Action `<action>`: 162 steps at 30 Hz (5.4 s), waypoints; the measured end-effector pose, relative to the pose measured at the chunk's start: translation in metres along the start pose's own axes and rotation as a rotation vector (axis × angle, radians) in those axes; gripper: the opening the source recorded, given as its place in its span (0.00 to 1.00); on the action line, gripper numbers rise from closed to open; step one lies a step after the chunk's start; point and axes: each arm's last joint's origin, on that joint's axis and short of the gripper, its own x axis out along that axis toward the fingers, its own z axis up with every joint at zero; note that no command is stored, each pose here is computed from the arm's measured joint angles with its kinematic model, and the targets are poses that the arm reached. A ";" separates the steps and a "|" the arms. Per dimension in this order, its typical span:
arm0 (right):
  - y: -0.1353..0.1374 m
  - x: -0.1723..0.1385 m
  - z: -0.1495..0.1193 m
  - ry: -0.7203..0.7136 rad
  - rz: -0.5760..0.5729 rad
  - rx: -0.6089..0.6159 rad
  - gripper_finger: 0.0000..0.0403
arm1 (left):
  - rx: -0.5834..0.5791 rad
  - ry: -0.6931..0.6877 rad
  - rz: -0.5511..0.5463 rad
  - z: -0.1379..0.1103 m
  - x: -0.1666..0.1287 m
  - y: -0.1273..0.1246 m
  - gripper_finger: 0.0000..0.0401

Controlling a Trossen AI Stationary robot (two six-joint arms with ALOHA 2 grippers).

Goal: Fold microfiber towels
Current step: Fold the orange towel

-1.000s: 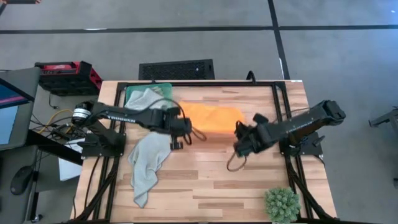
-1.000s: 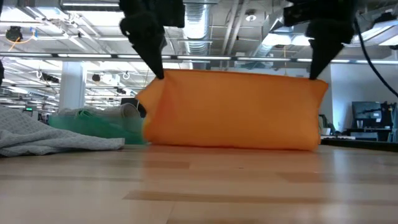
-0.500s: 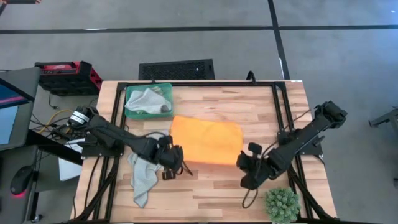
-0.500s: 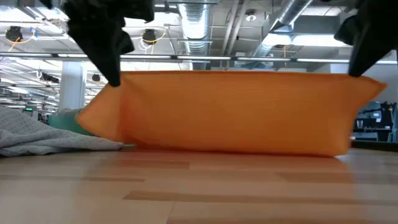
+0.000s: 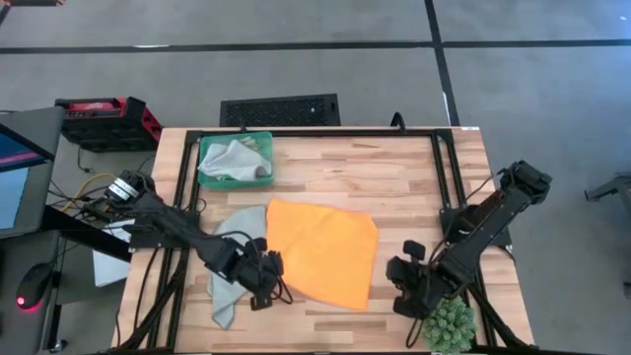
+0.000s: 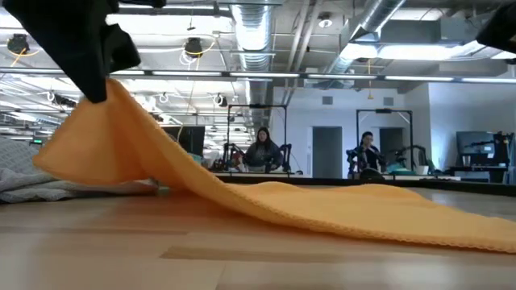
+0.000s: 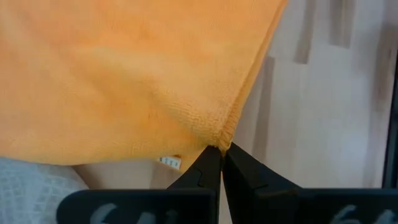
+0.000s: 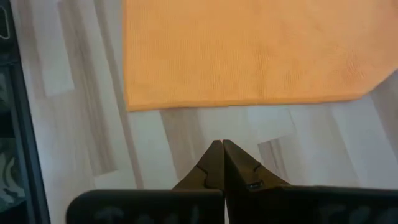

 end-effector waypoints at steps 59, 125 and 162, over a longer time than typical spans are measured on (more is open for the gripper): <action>0.007 0.087 0.013 -0.137 0.268 -0.387 0.43 | 0.033 -0.036 0.034 0.001 0.000 0.000 0.00; 0.011 0.080 0.025 -0.174 0.192 -0.249 0.01 | 0.055 -0.101 0.116 0.003 0.000 0.002 0.00; -0.057 0.049 0.033 -0.086 -0.406 0.028 0.01 | 0.024 -0.123 0.584 0.051 0.016 0.077 0.00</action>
